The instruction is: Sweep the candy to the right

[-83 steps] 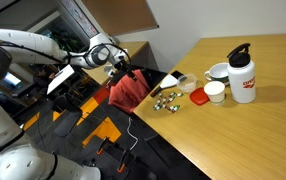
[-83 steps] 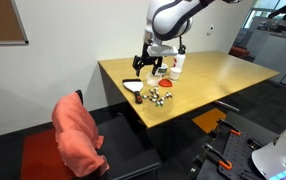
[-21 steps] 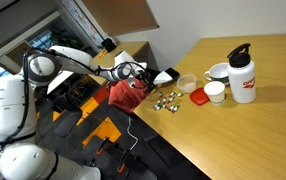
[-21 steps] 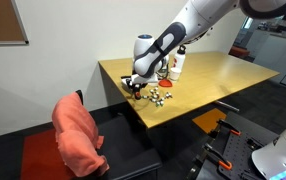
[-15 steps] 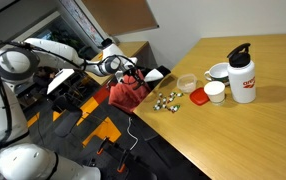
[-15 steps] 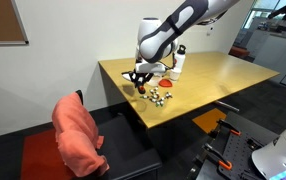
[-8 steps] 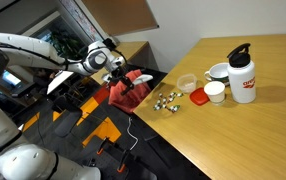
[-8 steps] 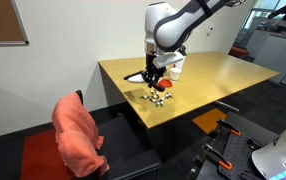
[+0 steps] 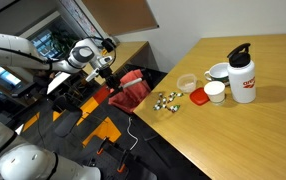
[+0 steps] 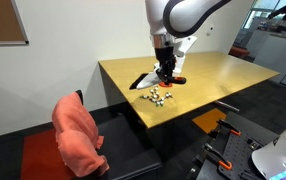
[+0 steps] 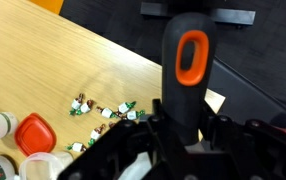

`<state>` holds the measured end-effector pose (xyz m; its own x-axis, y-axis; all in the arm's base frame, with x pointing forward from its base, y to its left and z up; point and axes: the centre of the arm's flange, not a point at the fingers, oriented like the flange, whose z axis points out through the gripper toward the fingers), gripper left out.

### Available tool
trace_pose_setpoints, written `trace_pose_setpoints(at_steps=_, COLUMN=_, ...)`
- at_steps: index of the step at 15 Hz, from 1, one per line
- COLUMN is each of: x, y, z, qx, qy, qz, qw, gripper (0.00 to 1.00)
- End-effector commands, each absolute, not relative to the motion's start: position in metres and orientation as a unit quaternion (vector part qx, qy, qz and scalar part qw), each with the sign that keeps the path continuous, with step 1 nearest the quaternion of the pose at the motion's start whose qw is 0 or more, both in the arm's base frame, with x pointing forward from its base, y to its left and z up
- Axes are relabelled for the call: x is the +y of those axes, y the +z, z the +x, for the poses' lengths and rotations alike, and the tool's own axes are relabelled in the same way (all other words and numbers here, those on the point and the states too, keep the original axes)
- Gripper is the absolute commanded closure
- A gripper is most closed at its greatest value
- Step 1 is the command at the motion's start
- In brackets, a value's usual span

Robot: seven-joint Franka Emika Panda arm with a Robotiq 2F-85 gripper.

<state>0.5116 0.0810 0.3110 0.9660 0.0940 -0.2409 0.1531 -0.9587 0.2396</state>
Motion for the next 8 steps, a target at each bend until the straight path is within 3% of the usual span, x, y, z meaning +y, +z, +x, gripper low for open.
trace_pose_setpoints(at_steps=1, x=0.082, y=0.31, z=0.511, qx=0.064, qy=-0.115, qz=0.983, qw=0.129, gripper=0.63)
trace_pose_setpoints(at_steps=4, x=0.079, y=0.306, z=0.512, qx=0.061, qy=-0.119, qz=0.983, qw=0.129, gripper=0.63)
trace_pose_setpoints(at_steps=5, x=0.08, y=0.302, z=0.518, qx=0.059, qy=-0.12, qz=0.981, qw=0.144, gripper=0.88)
trace_pose_setpoints(at_steps=8, x=0.079, y=0.309, z=0.532, qx=0.126, qy=-0.109, qz=0.963, qw=0.213, gripper=0.88)
